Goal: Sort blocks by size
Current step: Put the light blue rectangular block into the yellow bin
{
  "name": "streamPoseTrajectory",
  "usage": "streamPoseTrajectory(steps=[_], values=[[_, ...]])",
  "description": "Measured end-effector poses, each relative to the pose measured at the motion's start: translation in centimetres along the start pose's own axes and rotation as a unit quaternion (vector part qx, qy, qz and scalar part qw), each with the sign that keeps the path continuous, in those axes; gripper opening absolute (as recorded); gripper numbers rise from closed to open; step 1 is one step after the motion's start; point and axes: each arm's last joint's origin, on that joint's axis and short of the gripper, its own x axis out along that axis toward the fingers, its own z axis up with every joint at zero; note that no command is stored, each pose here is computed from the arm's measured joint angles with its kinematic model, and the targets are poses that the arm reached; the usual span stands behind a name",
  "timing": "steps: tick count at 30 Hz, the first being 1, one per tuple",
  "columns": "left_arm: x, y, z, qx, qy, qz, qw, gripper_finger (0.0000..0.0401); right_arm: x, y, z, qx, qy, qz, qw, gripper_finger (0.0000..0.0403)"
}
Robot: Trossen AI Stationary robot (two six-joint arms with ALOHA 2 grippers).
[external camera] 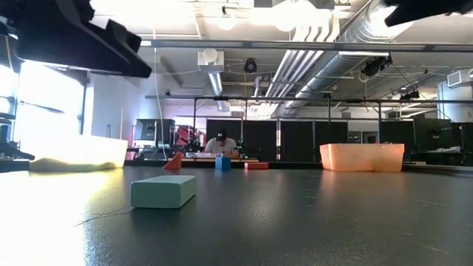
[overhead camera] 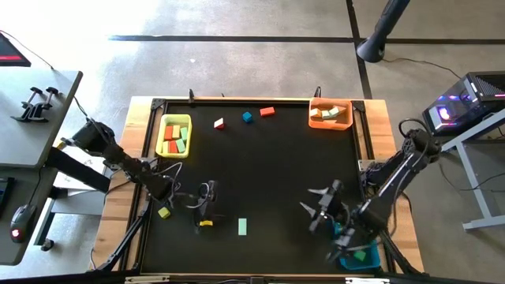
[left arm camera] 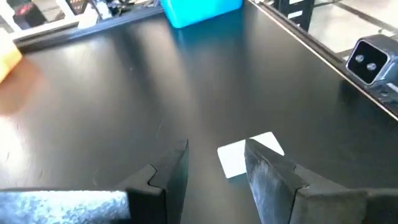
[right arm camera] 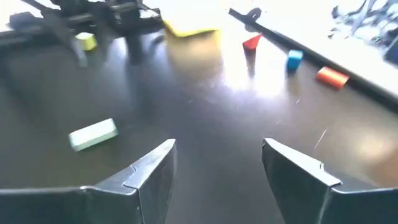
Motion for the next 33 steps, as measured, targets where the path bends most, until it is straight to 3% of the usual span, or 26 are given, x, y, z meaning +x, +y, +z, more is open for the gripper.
streamPoseTrajectory(steps=[10, 15, 22, 28, 31, 33], values=[[2.0, 3.4, -0.4, -0.009, -0.004, -0.085, 0.996, 0.0165, 4.2, -0.5, 1.2, -0.010, 0.023, -0.060, 0.998, 0.0232], [5.3, 4.2, -1.8, 0.006, 0.031, -0.136, 0.990, 0.0170, 5.3, -0.4, 0.8, -0.033, 0.030, -0.077, 0.996, 0.0232], [10.1, 3.5, -2.2, 0.064, 0.053, -0.147, 0.986, 0.0161, 5.7, -0.2, 0.4, -0.036, 0.052, -0.075, 0.995, 0.0232], [11.3, 4.4, -2.7, 0.070, 0.076, -0.132, 0.986, 0.0160, 5.6, -0.2, 0.3, -0.039, 0.054, -0.073, 0.995, 0.0232], [11.0, 5.9, -2.7, 0.054, 0.101, -0.071, 0.991, 0.0160, 5.6, -0.2, 0.3, -0.039, 0.053, -0.074, 0.995, 0.0232], [10.6, 7.1, -2.6, 0.043, 0.125, -0.002, 0.991, 0.0160, 5.6, -0.2, 0.3, -0.040, 0.053, -0.074, 0.995, 0.0232]])
